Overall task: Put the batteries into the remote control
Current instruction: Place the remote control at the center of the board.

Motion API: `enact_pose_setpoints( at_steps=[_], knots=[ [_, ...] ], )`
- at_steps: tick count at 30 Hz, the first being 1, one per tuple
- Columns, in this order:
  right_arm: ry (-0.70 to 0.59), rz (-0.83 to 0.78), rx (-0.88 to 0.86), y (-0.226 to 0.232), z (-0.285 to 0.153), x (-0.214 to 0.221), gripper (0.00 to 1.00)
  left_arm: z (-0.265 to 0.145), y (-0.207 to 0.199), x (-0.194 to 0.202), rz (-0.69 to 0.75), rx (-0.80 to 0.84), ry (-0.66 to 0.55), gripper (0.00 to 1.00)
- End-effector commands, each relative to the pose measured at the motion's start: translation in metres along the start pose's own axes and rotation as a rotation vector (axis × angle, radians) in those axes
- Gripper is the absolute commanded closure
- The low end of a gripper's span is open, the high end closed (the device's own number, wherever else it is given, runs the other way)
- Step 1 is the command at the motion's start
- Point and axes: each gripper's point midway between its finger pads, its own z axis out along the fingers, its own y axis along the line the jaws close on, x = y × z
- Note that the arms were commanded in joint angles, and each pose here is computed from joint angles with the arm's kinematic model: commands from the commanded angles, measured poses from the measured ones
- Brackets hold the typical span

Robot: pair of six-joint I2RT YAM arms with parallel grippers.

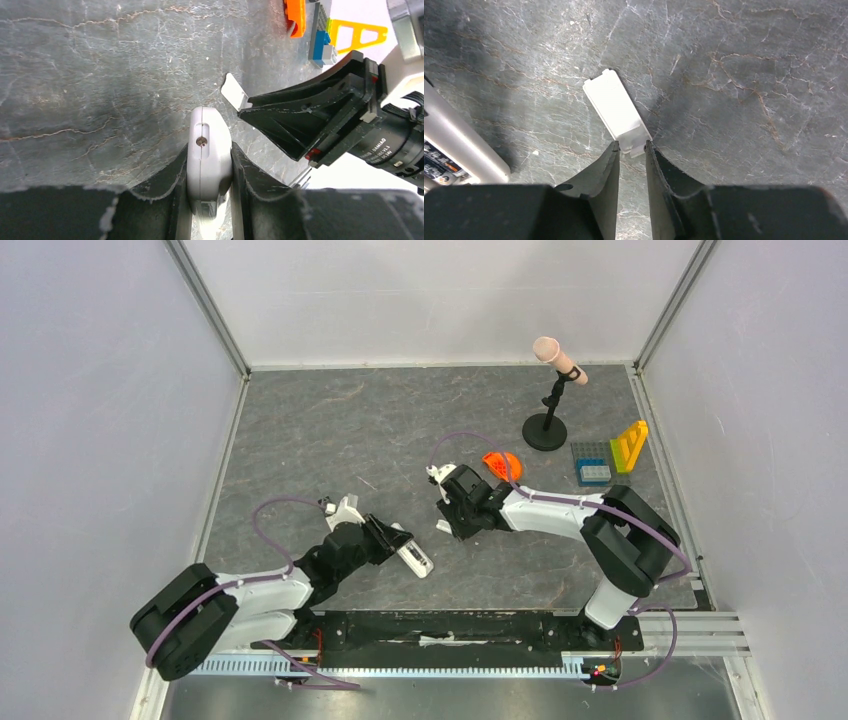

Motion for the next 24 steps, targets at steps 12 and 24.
enact_pose_setpoints(
  at_steps=[12,24],
  knots=[
    [-0.001,0.093,0.034,-0.005,-0.004,0.003,0.77,0.017,0.011,0.015,-0.182,-0.078,-0.030,0.59],
    [-0.010,0.090,0.022,-0.004,-0.007,0.002,0.85,0.005,0.038,0.018,-0.142,-0.258,-0.018,0.32]
  ],
)
